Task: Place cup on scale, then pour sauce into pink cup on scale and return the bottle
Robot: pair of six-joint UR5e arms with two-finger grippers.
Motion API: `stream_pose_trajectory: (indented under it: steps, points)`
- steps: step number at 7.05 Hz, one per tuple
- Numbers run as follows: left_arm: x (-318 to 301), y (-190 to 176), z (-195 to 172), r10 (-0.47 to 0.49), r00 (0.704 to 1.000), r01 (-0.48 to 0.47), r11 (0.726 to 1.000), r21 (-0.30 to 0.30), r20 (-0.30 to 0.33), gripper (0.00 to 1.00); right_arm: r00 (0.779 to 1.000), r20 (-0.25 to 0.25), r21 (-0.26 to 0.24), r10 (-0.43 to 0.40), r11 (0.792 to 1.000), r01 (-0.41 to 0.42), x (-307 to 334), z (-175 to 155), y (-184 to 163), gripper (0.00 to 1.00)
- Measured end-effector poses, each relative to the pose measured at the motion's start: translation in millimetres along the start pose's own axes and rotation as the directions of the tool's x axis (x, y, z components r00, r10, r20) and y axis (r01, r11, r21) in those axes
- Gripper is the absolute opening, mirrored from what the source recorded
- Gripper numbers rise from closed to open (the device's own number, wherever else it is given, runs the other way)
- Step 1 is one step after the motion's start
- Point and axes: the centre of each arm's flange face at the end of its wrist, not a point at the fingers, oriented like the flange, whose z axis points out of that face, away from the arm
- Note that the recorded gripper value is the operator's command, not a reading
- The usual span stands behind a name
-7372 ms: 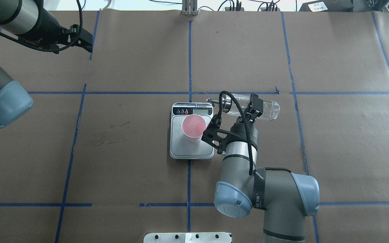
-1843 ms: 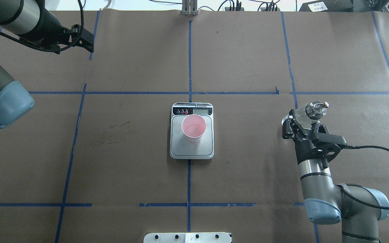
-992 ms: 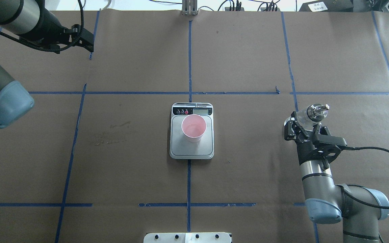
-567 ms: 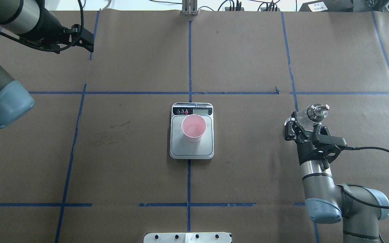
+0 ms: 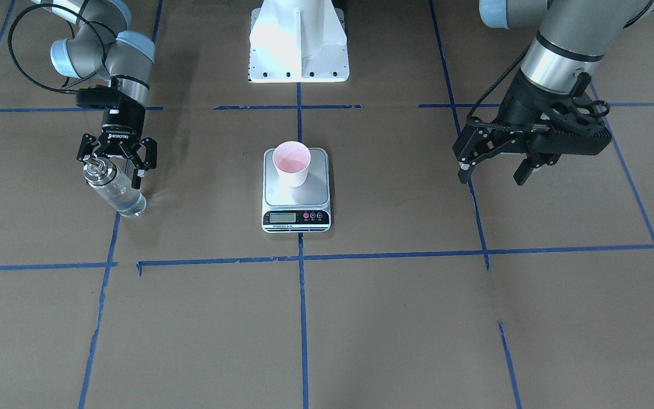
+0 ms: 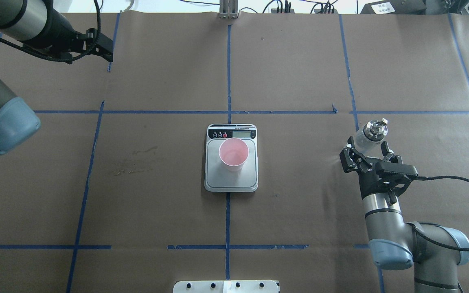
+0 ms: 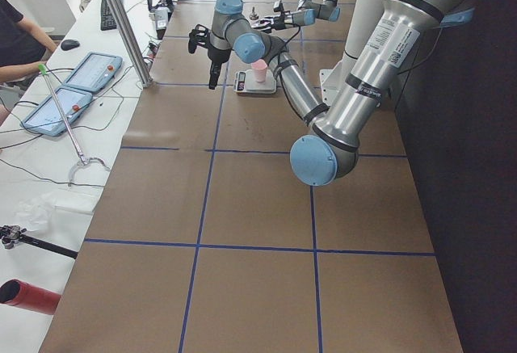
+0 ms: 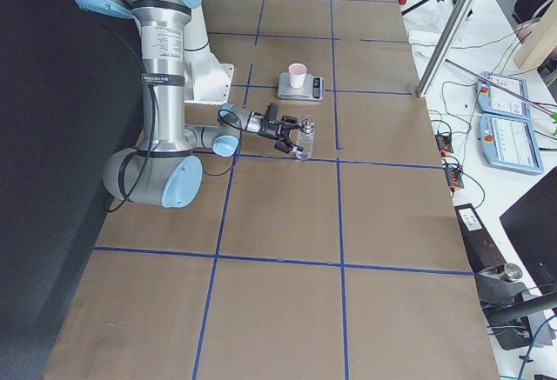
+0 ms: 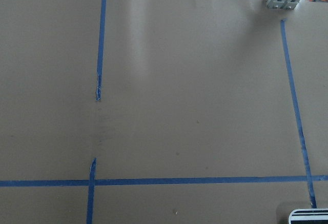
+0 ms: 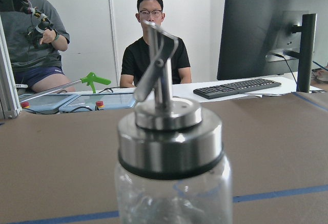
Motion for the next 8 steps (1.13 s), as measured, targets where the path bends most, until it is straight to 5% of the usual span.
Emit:
stream_pose_trajectory:
  steps: [5, 8]
  points:
    - [1, 0, -2, -0.005, 1.0, 0.005, 1.0, 0.002, -0.003, 1.0, 0.994, 0.101, -0.067, -0.043, 0.997, 0.05, 37, -69, 6, 1.0]
    - [-1, 0, -1, -0.006, 1.0, 0.006, 1.0, 0.002, 0.0, 1.0, 0.984, 0.179, -0.202, 0.004, 0.979, 0.033, 145, -90, -8, 1.0]
